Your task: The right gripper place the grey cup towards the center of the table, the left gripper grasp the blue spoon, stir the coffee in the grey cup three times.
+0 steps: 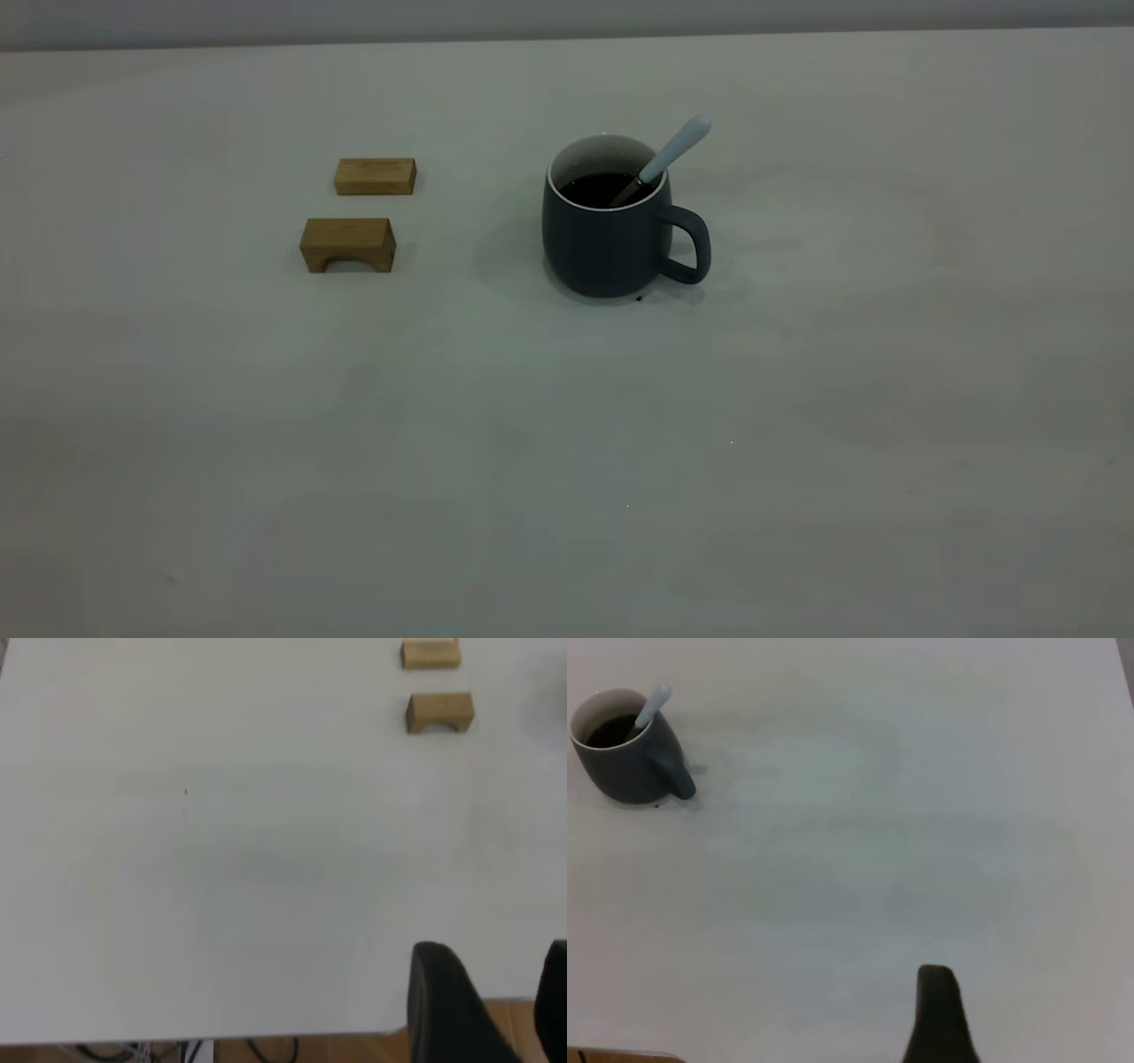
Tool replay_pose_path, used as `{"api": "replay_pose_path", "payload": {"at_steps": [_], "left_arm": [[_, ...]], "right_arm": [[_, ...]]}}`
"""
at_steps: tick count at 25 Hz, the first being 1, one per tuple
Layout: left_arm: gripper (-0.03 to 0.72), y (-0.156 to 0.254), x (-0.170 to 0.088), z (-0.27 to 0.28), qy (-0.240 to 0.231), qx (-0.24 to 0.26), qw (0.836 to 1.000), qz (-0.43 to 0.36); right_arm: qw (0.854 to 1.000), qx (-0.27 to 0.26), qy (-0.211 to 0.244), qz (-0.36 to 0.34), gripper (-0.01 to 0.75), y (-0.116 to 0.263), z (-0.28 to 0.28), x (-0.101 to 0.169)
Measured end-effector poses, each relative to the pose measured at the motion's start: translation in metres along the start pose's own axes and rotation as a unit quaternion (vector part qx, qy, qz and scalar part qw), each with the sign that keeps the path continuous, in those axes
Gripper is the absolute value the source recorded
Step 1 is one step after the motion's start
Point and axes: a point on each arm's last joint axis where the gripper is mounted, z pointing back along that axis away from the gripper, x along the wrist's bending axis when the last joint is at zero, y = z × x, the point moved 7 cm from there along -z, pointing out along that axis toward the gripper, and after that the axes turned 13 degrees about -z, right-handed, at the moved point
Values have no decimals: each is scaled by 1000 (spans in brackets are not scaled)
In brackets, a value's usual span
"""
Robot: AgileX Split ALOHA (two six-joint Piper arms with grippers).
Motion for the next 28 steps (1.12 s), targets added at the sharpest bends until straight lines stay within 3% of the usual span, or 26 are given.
{"api": "replay_pose_path", "payload": {"at_steps": [28], "left_arm": [[329, 9, 1, 1, -10, -7, 1000, -2]], "right_arm": [[1000, 0, 0, 0, 591, 0, 0, 0]]}}
